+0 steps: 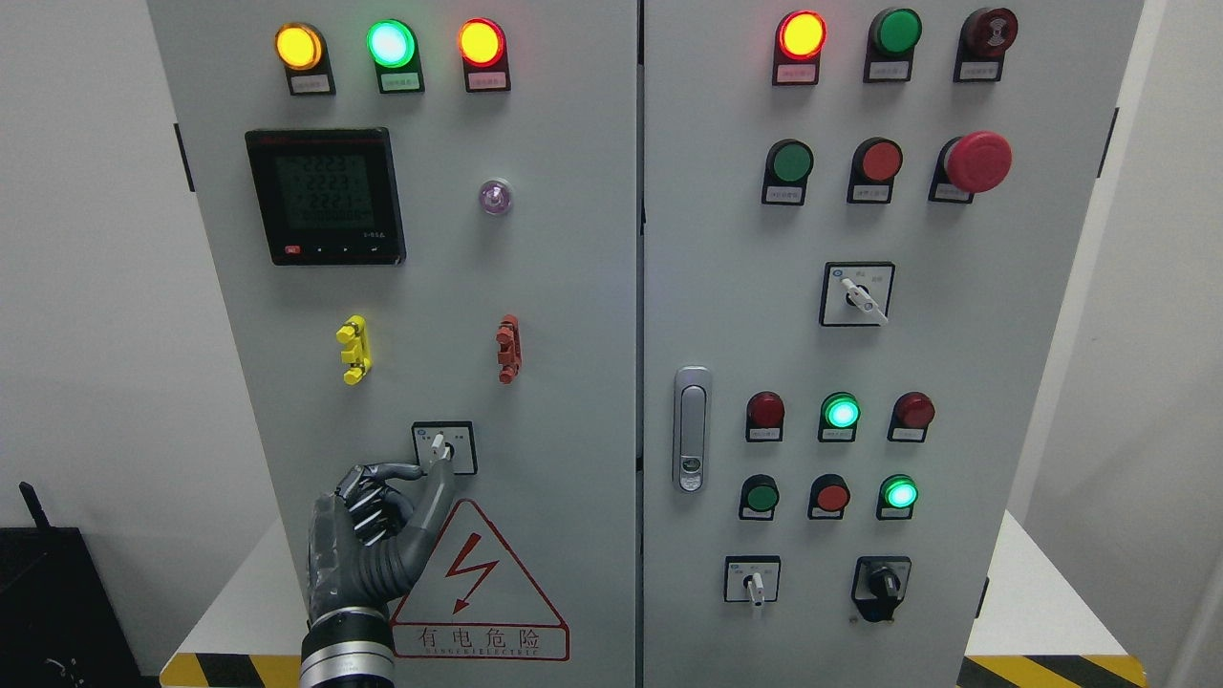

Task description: Turn on light switch 1

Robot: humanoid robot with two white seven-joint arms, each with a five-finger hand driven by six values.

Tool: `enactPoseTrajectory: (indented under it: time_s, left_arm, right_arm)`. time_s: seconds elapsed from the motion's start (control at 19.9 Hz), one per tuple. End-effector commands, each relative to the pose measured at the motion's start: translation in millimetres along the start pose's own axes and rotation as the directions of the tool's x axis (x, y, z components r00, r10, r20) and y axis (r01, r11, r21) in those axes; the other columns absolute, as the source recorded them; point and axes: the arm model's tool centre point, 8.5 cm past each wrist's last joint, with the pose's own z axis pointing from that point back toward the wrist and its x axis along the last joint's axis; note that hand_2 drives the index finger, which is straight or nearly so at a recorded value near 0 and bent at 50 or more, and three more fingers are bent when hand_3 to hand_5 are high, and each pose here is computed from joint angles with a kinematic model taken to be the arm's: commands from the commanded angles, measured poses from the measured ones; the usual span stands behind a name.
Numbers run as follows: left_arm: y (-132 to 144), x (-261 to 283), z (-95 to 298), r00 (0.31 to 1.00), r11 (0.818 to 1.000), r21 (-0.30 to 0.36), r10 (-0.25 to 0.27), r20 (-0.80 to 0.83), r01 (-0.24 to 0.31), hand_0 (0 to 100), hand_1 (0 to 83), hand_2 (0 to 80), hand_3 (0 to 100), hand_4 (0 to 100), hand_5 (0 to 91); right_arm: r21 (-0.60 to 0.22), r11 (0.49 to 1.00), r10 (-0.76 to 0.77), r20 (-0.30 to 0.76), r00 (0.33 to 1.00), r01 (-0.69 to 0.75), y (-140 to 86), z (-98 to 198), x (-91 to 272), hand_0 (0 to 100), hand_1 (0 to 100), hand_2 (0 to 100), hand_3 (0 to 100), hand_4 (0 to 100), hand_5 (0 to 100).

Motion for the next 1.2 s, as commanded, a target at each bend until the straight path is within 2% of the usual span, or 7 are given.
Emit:
enactPoseTrajectory:
  time_s: [0.0, 1.15]
  left_arm:
    - [-4.2, 2.0, -0.8, 1.000, 1.000, -0.011, 0.002, 0.001, -0.001, 17, 67.8, 55.3, 94, 96, 86.6]
    - [-10.2, 0.8, -2.0, 1.000, 1.000, -0.024, 0.006, -0.007, -0.006, 19, 67.1, 55.9, 95, 96, 86.9]
  right_arm:
    - [-0.001, 1.000, 0.000, 0.000, 1.000, 0.000, -0.1, 0.0, 0.0, 31, 0, 0, 0, 0, 0]
    - [-0.001, 1.000, 0.000, 0.000, 1.000, 0.000, -0.1, 0.0, 0.0, 31, 0, 0, 0, 0, 0]
